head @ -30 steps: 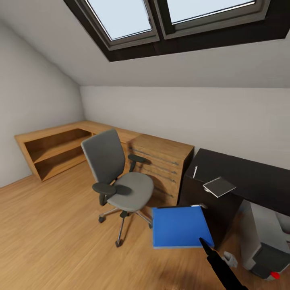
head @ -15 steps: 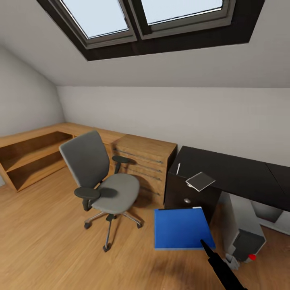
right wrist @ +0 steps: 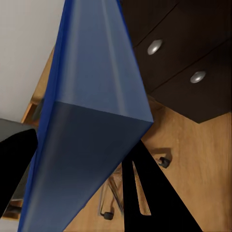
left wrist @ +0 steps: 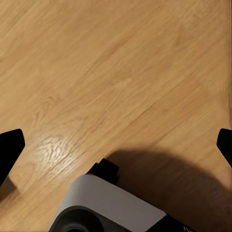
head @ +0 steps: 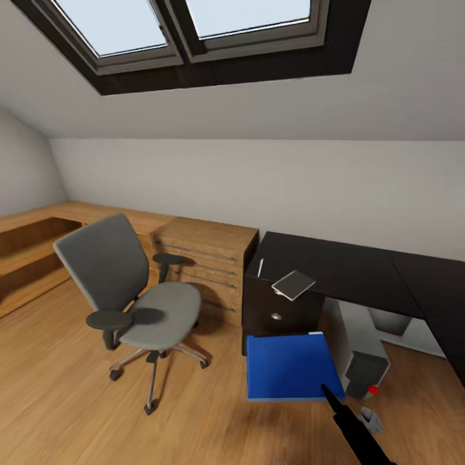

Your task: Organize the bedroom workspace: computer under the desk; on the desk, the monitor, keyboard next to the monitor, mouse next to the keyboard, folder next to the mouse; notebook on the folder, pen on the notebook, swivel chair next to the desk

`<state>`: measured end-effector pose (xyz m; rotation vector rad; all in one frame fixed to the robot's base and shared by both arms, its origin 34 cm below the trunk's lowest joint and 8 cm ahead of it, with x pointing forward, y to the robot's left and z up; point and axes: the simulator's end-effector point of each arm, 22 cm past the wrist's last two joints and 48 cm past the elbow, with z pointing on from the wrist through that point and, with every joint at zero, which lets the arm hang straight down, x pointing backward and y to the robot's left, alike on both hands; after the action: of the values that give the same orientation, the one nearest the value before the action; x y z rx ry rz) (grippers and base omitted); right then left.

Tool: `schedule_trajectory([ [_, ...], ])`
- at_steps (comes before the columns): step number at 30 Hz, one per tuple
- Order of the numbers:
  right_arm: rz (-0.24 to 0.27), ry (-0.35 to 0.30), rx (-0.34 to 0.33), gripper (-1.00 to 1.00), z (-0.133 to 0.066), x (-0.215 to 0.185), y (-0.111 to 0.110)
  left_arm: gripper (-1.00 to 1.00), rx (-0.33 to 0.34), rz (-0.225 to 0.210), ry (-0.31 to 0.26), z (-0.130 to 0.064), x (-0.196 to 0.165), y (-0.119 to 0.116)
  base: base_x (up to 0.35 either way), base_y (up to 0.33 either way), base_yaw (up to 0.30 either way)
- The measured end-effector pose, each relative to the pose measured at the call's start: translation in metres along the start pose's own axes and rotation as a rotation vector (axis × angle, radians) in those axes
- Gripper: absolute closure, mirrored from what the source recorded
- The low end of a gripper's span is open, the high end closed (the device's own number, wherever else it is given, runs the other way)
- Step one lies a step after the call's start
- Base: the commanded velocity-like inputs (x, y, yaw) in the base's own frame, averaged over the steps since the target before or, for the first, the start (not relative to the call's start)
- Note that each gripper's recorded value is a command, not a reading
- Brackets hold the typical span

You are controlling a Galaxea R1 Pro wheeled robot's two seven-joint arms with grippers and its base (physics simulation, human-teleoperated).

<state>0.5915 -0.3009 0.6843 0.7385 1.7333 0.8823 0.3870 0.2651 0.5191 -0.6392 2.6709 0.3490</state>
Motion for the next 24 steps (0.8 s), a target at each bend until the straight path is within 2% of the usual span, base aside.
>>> schedule_trajectory([
  [12, -0.001, 0.003, -0.001, 1.00, 0.0001, 0.0018, 0.0004, -1.00, -0.004, 0.009, 0.005, 0.0010, 0.0052, 0.0019, 0.000, 0.000, -0.263],
  [24, -0.002, 0.003, 0.000, 1.00, 0.0001, 0.0019, 0.0004, -1.00, 0.030, 0.006, -0.010, 0.0030, 0.0067, -0.0026, 0.000, 0.000, -0.263],
])
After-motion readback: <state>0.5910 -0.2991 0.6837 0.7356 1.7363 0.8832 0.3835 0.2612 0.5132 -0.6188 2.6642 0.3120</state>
